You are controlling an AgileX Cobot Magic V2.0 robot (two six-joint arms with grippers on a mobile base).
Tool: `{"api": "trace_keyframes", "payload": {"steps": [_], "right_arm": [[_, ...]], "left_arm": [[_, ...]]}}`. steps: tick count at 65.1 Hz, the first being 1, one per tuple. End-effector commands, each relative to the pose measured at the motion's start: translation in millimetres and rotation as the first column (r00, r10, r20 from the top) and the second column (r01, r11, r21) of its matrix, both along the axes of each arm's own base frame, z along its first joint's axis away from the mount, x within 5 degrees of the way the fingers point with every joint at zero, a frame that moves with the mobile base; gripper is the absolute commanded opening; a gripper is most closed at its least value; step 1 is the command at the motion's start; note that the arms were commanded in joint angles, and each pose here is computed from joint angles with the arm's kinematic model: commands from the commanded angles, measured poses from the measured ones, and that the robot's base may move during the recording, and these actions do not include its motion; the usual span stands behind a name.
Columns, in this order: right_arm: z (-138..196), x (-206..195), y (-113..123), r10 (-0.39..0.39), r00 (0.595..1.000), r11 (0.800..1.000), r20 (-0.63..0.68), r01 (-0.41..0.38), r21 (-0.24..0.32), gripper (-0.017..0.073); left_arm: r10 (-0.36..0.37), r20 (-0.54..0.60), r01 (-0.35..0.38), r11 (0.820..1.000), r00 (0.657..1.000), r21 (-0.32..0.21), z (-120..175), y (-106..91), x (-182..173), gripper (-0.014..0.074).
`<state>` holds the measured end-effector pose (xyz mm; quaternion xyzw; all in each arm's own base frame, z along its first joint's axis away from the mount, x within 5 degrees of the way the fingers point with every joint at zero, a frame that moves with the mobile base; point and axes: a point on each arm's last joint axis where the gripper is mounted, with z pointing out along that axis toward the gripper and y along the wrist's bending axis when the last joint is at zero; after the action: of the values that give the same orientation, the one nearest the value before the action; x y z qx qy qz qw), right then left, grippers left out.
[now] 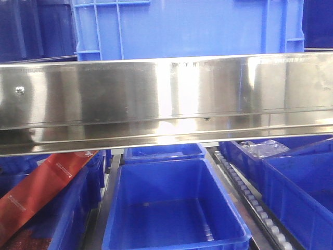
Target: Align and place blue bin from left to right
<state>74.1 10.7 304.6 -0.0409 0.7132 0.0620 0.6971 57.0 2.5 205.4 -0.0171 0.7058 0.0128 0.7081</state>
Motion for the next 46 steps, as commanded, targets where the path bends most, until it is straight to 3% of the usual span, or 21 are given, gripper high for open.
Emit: {"api": "trace_keyframes", "payload": {"steps": [1, 46], "right_arm": [[2.8, -0.9, -0.1, 0.001, 0.999, 1.0, 0.033, 0.0, -0.014, -0.0088], [2.8, -0.9, -0.1, 0.001, 0.999, 1.0, 0.033, 0.0, -0.014, -0.0088]], "left_arm": [[-0.004, 0.024, 0.004, 1.0, 1.0, -0.007, 2.3, -0.2, -0.5, 0.0004], [-0.004, 0.026, 0.004, 1.0, 1.0, -0.007, 2.5, -0.2, -0.6, 0.0004]]}}
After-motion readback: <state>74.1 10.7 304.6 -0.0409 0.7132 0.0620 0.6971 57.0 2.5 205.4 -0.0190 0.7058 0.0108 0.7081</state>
